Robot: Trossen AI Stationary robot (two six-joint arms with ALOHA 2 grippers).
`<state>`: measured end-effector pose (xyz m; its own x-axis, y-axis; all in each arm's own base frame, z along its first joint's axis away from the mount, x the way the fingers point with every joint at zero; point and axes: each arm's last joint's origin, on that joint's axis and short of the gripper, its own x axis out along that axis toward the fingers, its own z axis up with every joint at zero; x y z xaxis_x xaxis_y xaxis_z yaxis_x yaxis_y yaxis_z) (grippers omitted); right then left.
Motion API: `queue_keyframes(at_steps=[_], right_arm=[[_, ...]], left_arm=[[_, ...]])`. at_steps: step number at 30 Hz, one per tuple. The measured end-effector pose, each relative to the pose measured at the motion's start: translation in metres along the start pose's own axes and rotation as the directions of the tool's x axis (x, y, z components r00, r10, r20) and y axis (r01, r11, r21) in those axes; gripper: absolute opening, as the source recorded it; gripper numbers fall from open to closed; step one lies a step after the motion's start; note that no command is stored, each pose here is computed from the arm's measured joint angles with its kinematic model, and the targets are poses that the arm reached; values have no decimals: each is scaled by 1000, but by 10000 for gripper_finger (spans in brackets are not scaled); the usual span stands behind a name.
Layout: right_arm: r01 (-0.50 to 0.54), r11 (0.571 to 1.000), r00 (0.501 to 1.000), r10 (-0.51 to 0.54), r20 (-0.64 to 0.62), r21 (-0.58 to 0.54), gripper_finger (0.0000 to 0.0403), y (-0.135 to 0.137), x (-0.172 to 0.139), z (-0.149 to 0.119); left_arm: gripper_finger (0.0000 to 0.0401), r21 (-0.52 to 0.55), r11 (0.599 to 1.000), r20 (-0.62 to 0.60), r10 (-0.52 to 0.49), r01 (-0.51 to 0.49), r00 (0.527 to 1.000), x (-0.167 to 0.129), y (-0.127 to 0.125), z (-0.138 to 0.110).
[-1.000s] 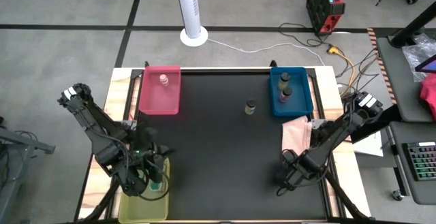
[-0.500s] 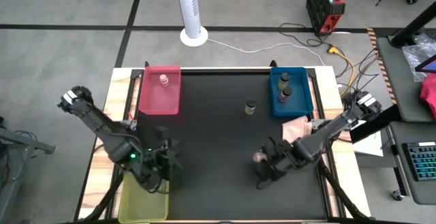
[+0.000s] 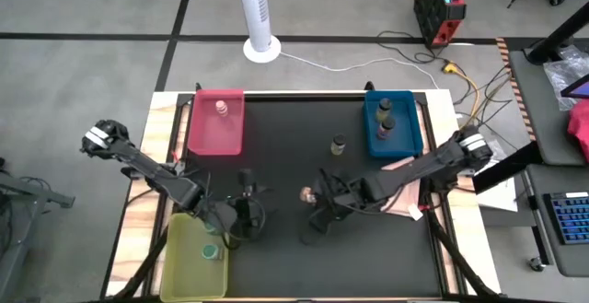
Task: Sort spices by type
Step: Put the brown seasoning into the pink bin
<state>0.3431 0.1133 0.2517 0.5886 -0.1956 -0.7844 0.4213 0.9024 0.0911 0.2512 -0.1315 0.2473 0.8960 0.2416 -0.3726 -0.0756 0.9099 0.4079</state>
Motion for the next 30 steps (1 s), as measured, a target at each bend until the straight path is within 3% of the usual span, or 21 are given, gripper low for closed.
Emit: queue_keyframes(at_steps=[9,15,30], right_arm=[[-8,995,998,15,64,-102,168,11,22,37],[-32,988,995,45,86,-153,168,19,25,52],[-42,986,995,56,88,-160,168,18,22,60]], left_arm=[[240,-5,1000,43,31,-30,999,11,-3,-21],[240,29,992,-5,126,-126,992,21,1,-32],[240,64,986,-8,153,-153,988,37,-1,-34]])
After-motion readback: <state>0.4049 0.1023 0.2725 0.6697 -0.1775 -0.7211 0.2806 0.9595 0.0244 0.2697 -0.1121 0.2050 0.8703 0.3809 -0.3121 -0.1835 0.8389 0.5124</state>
